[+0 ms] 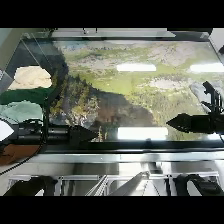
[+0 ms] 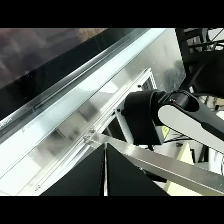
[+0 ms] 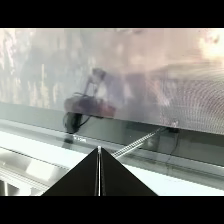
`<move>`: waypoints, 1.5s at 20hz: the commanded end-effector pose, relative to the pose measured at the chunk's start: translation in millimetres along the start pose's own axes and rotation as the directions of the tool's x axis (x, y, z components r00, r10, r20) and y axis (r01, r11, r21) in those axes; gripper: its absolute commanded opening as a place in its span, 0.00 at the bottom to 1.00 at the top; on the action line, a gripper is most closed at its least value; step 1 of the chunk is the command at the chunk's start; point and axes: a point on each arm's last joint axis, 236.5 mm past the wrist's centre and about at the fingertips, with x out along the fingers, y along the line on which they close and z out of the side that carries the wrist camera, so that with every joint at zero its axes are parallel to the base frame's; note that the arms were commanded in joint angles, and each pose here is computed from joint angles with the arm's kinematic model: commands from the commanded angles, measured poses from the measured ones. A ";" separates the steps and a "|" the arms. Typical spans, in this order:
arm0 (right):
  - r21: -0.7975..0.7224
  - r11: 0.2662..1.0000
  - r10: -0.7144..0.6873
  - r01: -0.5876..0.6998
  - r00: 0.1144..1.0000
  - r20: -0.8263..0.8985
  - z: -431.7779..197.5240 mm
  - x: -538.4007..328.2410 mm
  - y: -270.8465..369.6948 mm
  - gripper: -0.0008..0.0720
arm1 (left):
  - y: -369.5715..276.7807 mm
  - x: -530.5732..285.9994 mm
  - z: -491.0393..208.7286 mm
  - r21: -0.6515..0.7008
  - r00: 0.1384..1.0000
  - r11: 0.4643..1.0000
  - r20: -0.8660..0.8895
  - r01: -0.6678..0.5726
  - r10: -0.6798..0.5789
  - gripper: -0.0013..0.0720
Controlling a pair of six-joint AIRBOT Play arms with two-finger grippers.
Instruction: Fold the shirts.
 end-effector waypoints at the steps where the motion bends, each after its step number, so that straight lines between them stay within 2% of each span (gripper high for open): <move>1: 0.000 1.000 0.000 0.000 1.000 0.000 -0.3 0.1 0.0 0.03 | 0.1 -0.2 -0.1 -0.001 1.000 1.000 0.000 0.000 0.000 0.02; 6: 0.000 1.000 0.000 0.000 1.000 0.000 -0.3 0.1 0.0 0.03 | 3.3 -6.7 15.2 0.019 0.998 0.999 0.049 -0.033 0.032 0.02; 8: 0.000 1.000 0.000 0.000 1.000 0.000 -0.3 0.1 0.0 0.03 | 23.2 -35.7 51.1 -0.013 0.975 0.987 0.158 -0.159 0.159 0.02; 9: 0.000 1.000 0.000 0.000 1.000 0.000 -0.3 0.1 0.0 0.03 | 38.3 -61.7 73.8 -0.034 0.941 0.969 0.233 -0.246 0.247 0.07; 10: 0.000 1.000 0.000 0.000 1.000 0.000 -0.3 0.1 0.0 0.03 | 52.4 -89.9 93.0 -0.047 0.896 0.943 0.301 -0.329 0.327 0.46; 11: 0.000 1.000 0.000 0.000 1.000 0.000 -0.3 0.1 0.0 0.03 | 71.0 -124.6 111.7 -0.079 0.830 0.902 0.366 -0.423 0.421 0.89; 12: 0.000 1.000 0.000 0.000 1.000 0.000 -0.3 0.1 0.0 0.03 | 93.2 -162.8 127.1 -0.135 0.751 0.848 0.409 -0.512 0.518 0.99; 14: -0.001 1.000 0.000 0.000 1.000 0.000 -0.3 0.1 0.1 0.03 | 139.3 -235.0 147.1 -0.276 0.602 0.735 0.434 -0.619 0.670 0.99; 15: -0.001 1.000 0.000 0.000 1.000 0.000 -0.3 0.1 0.1 0.03 | 165.4 -271.9 155.6 -0.361 0.537 0.686 0.434 -0.632 0.723 0.99; 17: 0.000 1.000 -0.001 0.001 1.000 0.000 -0.2 0.1 -0.1 0.03 | 218.5 -334.7 167.1 -0.493 0.449 0.614 0.421 -0.616 0.788 0.99; 19: 0.000 1.000 0.000 0.000 1.000 0.000 -0.3 0.1 0.0 0.03 | 273.5 -378.3 174.8 -0.544 0.413 0.566 0.387 -0.620 0.824 0.99; 23: 0.000 1.000 -0.003 0.003 1.000 0.020 4.5 0.1 -0.5 0.03 | 382.8 -393.8 201.1 -0.560 0.433 0.547 0.336 -0.623 0.837 0.99; 26: 0.000 1.000 -0.003 0.003 1.000 0.022 5.1 0.1 -0.7 0.03 | 452.1 -366.2 231.6 -0.557 0.443 0.558 0.342 -0.615 0.829 0.99; 30: 0.000 1.000 -0.003 0.003 1.000 0.022 5.1 0.1 -0.7 0.03 | 510.8 -308.6 273.7 -0.494 0.451 0.576 0.359 -0.651 0.817 0.99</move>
